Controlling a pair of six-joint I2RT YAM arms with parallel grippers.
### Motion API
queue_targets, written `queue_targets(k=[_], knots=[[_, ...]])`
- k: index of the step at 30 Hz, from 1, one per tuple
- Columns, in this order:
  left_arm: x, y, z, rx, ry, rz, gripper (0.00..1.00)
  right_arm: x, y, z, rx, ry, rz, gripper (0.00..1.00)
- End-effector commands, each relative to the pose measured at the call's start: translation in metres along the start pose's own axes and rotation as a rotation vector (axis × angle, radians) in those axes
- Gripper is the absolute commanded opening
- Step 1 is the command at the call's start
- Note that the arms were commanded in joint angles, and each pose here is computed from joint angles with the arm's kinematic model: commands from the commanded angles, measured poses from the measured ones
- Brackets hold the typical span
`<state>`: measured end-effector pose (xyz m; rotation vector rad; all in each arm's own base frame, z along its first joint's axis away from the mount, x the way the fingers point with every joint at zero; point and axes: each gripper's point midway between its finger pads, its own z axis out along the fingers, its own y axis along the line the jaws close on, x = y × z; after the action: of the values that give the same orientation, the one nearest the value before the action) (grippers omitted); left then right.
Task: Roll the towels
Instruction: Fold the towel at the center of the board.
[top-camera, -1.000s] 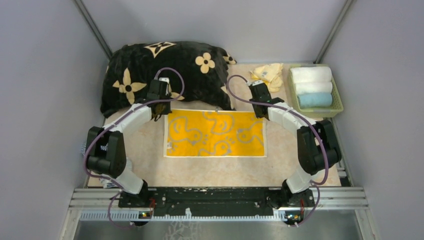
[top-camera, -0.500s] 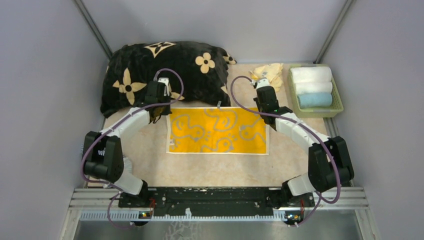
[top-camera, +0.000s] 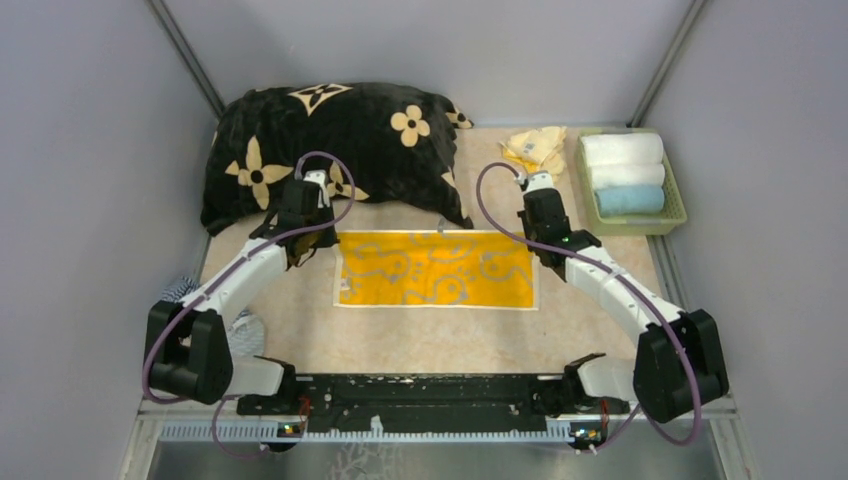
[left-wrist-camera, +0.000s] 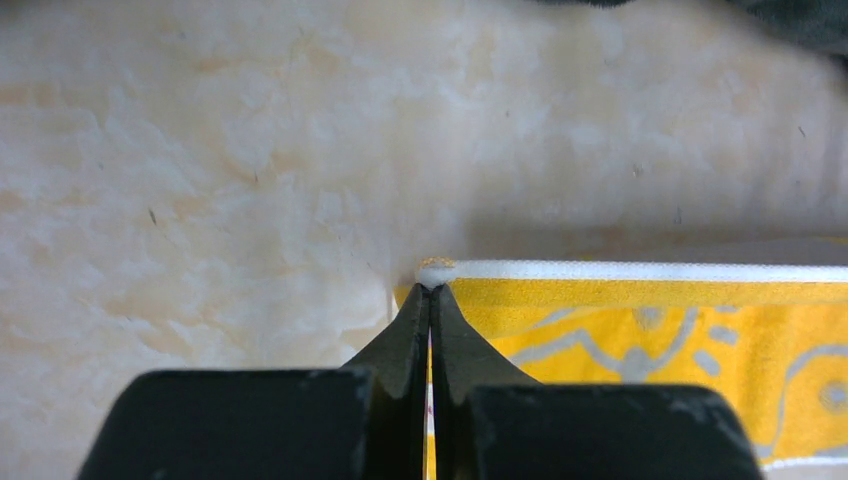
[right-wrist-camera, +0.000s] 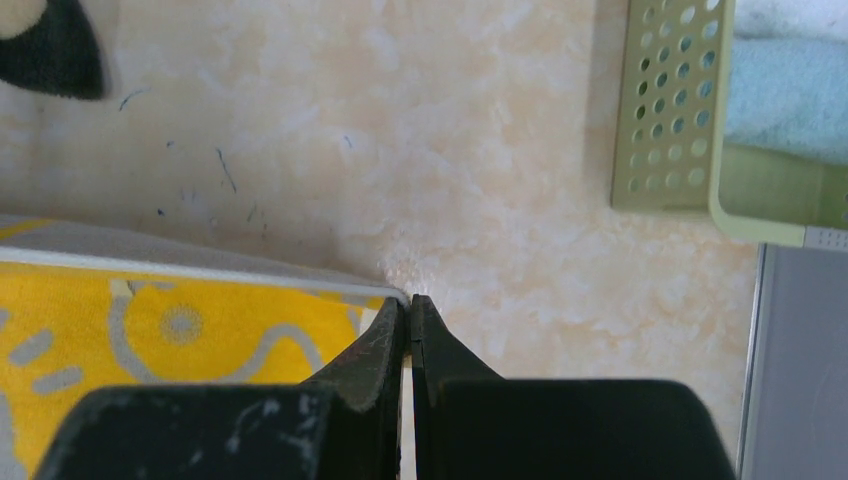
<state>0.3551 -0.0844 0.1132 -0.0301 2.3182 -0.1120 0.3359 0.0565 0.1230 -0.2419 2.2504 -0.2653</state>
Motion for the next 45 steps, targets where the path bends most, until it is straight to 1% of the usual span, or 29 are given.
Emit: queue_targets(k=[1, 5, 7, 9, 11, 13, 16, 18, 27, 31, 34, 36, 41, 45], knots=[[0.022, 0.010, -0.010, -0.027, 0.054, -0.059, 0.00, 0.013, -0.013, -0.018, 0.031, 0.020, 0.067, 0.00], [0.040, 0.011, -0.019, -0.030, 0.109, -0.104, 0.00, 0.027, -0.010, -0.032, 0.001, 0.070, 0.085, 0.00], [0.048, 0.012, -0.023, -0.035, 0.128, -0.128, 0.00, 0.024, -0.008, -0.038, -0.019, 0.048, 0.120, 0.00], [0.055, 0.014, -0.028, -0.048, 0.144, -0.150, 0.00, 0.016, -0.002, -0.047, -0.078, 0.010, 0.137, 0.00], [0.060, 0.017, -0.030, -0.068, 0.153, -0.164, 0.00, 0.013, 0.001, -0.051, -0.104, 0.002, 0.139, 0.00], [0.065, 0.020, -0.031, -0.086, 0.160, -0.172, 0.00, 0.013, 0.002, -0.054, -0.120, 0.012, 0.106, 0.00], [0.070, 0.022, -0.030, -0.096, 0.176, -0.178, 0.00, 0.021, -0.006, -0.054, -0.092, 0.066, 0.020, 0.00], [0.072, 0.022, -0.030, -0.102, 0.187, -0.179, 0.00, 0.024, -0.009, -0.054, -0.078, 0.087, 0.004, 0.00], [0.063, 0.028, -0.031, -0.127, 0.168, -0.141, 0.00, 0.022, 0.023, -0.059, -0.292, 0.070, -0.084, 0.00], [0.055, 0.028, -0.029, -0.122, 0.148, -0.112, 0.00, 0.020, 0.019, -0.058, -0.283, 0.065, -0.147, 0.00], [0.042, 0.025, -0.028, -0.109, 0.130, -0.090, 0.00, 0.020, 0.009, -0.054, -0.233, 0.075, -0.192, 0.00], [0.040, 0.021, -0.029, -0.090, 0.139, -0.089, 0.00, 0.020, 0.005, -0.053, -0.214, 0.086, -0.216, 0.00], [0.065, 0.017, -0.032, -0.072, 0.211, -0.141, 0.00, 0.027, 0.014, -0.051, -0.261, 0.093, -0.243, 0.00], [0.093, 0.016, -0.031, -0.081, 0.286, -0.211, 0.00, 0.038, 0.017, -0.044, -0.258, 0.120, -0.310, 0.00]])
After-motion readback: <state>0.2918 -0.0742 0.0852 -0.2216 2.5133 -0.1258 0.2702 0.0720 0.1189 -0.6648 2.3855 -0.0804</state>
